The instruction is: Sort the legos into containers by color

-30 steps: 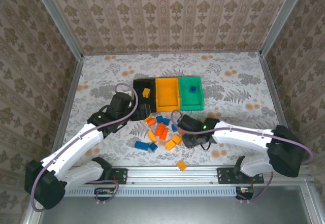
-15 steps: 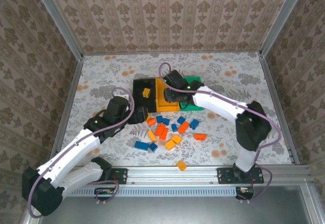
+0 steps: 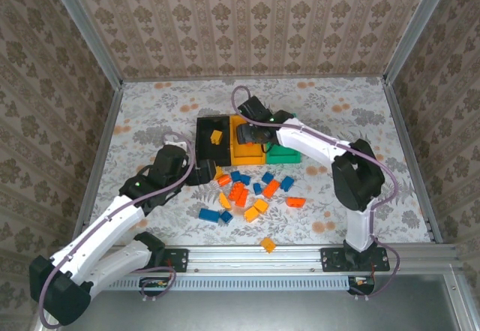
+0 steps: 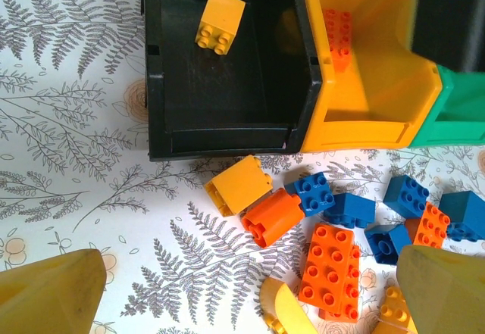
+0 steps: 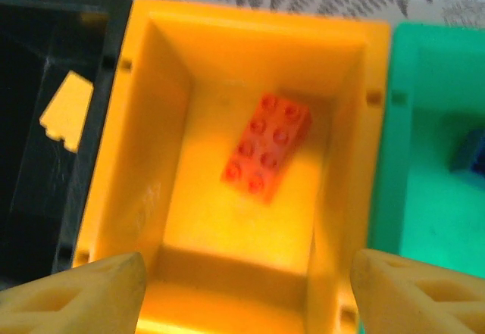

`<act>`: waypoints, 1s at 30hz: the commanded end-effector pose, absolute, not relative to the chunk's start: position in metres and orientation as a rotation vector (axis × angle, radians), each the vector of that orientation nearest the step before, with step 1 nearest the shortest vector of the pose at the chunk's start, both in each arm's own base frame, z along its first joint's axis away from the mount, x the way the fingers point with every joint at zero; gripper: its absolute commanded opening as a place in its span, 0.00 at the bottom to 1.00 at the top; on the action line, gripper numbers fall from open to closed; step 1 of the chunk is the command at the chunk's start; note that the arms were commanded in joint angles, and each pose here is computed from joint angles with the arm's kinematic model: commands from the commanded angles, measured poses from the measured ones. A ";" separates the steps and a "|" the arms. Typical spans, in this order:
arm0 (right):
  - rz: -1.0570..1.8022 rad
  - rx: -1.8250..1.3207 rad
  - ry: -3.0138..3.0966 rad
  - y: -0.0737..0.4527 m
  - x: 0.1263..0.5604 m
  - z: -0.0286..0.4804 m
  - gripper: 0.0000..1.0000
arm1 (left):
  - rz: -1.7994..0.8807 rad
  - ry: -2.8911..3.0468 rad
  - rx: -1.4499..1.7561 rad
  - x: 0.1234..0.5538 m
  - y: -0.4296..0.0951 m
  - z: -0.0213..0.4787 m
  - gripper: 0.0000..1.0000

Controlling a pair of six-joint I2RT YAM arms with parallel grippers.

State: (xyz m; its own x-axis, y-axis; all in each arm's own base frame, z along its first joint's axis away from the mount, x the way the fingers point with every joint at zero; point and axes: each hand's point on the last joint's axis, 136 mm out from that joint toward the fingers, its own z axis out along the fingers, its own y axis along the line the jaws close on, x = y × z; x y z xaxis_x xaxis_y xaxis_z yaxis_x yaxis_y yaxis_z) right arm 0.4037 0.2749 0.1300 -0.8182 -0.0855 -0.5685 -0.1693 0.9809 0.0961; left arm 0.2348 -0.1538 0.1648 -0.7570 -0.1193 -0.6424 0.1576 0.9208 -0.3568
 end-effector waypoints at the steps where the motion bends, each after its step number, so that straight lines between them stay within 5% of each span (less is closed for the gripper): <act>1: 0.228 -0.274 2.527 0.272 0.355 0.153 0.76 | -0.499 2.366 0.000 0.233 -0.145 0.170 1.00; 15: 0.186 -0.885 2.768 0.245 0.107 0.058 0.82 | -0.495 2.356 -0.056 0.238 -0.130 0.166 1.00; 30: 0.104 -1.135 2.812 0.251 0.072 0.029 0.75 | -0.499 2.384 -0.074 0.239 -0.128 0.154 1.00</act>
